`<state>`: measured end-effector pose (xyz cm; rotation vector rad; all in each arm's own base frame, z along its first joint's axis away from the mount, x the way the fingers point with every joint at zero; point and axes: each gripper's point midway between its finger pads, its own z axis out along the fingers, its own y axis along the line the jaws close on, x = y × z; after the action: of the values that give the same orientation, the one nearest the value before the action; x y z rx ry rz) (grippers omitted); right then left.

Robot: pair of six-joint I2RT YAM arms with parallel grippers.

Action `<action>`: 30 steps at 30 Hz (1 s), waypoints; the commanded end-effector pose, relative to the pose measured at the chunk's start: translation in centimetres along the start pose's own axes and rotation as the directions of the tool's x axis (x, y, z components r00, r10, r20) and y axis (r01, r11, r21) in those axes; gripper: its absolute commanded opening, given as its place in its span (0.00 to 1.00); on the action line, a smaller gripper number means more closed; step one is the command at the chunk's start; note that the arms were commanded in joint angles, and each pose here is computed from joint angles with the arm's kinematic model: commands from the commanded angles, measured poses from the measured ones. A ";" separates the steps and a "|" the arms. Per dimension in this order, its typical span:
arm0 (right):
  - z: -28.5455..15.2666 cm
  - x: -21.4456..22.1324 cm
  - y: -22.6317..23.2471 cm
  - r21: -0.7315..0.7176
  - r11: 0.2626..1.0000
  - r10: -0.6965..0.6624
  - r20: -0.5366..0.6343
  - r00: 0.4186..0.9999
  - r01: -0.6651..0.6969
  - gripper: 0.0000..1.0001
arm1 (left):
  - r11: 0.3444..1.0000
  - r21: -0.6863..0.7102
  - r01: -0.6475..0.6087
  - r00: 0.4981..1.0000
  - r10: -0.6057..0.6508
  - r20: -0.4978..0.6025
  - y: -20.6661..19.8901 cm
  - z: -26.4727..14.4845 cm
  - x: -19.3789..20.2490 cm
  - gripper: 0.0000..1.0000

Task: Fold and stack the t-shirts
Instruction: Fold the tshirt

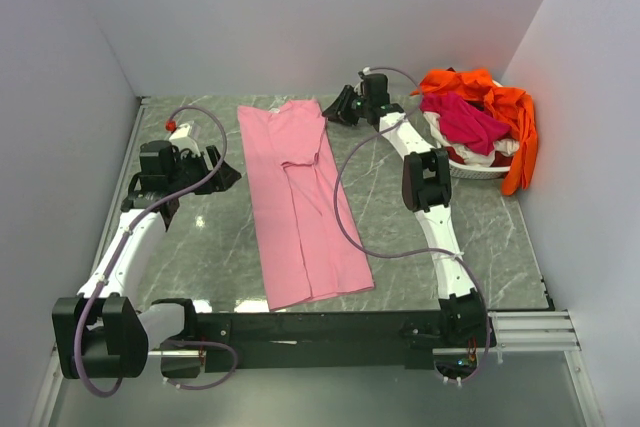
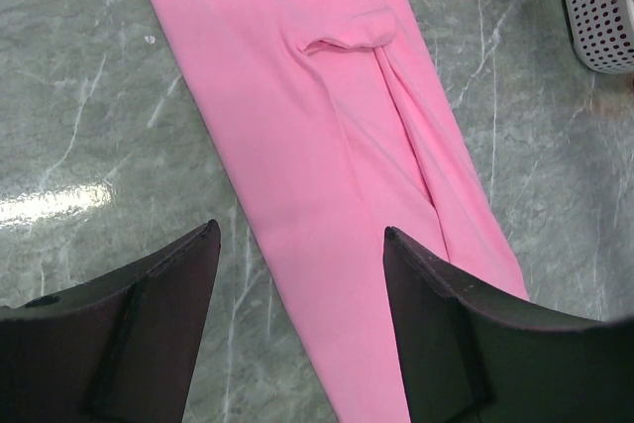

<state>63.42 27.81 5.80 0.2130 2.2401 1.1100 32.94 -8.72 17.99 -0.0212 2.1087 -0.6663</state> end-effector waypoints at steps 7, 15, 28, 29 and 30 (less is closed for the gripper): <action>0.0 -1.8 0.9 -0.016 1.000 0.024 0.057 0.998 -0.023 0.39 | 0.998 0.037 -0.042 0.999 0.041 0.036 -1.1 -0.3 -1.6 0.73; 0.5 -1.1 0.6 -0.019 0.998 0.063 0.039 0.997 -0.063 0.36 | 0.999 0.033 -0.042 0.999 0.041 0.036 -1.0 -0.3 -1.7 0.73; 0.4 -1.4 1.0 -0.029 0.999 0.044 0.046 0.998 -0.042 0.10 | 0.999 0.031 -0.041 0.999 0.040 0.034 -1.0 -0.3 -1.7 0.73; 0.3 -1.5 1.0 -0.030 0.999 0.040 0.047 0.998 -0.039 0.06 | 0.999 0.031 -0.039 0.999 0.038 0.034 -1.0 -0.3 -1.7 0.73; 0.2 -1.7 1.3 -0.034 0.999 0.035 0.049 0.998 -0.033 0.00 | 0.999 0.030 -0.040 0.999 0.039 0.032 -0.9 -0.2 -1.6 0.73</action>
<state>63.60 27.88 4.35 0.3164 2.2631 1.1307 32.94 -8.71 17.99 -0.0214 2.1087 -0.6659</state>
